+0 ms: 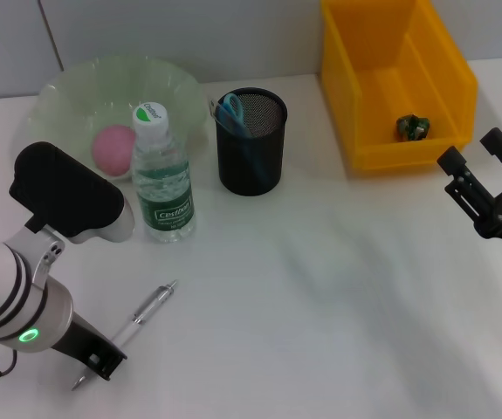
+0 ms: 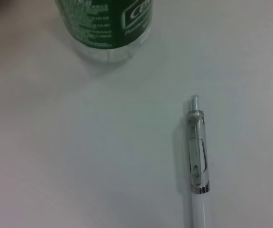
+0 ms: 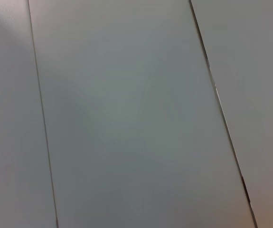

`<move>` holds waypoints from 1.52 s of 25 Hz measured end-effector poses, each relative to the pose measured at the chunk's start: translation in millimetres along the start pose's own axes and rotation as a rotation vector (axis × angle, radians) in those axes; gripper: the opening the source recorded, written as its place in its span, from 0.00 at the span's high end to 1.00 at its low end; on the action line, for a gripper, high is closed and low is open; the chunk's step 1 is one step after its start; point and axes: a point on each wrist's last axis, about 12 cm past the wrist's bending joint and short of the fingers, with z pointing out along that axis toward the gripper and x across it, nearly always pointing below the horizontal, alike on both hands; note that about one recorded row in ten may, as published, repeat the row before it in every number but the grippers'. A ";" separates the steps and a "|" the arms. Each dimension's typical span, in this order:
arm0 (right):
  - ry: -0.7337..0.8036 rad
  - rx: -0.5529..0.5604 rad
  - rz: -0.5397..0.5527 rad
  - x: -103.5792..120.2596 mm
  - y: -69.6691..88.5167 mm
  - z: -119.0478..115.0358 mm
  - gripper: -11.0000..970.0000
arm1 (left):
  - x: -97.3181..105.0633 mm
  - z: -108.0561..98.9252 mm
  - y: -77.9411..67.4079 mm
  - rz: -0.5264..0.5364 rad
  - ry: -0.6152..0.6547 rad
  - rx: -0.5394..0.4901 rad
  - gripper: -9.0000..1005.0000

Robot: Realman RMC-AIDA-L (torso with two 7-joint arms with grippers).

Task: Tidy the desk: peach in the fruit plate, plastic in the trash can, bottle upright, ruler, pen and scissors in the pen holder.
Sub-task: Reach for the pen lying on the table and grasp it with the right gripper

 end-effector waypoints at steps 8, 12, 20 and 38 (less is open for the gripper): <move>-0.007 0.002 0.001 -0.7 0.0 -0.7 0.25 | -3.0 -4.7 -3.1 0.020 -0.011 0.003 0.85; -0.040 0.015 0.021 -4.4 -0.1 -5.6 0.25 | -5.7 -8.5 -5.4 0.032 -0.028 0.006 0.85; -0.093 -0.042 0.171 -21.7 -9.3 -17.3 0.25 | -21.8 -28.2 -21.9 0.127 -0.199 0.078 0.85; -0.056 -0.273 0.189 -20.4 12.8 -4.4 0.24 | -42.2 -26.5 -39.4 0.354 -0.903 0.289 0.83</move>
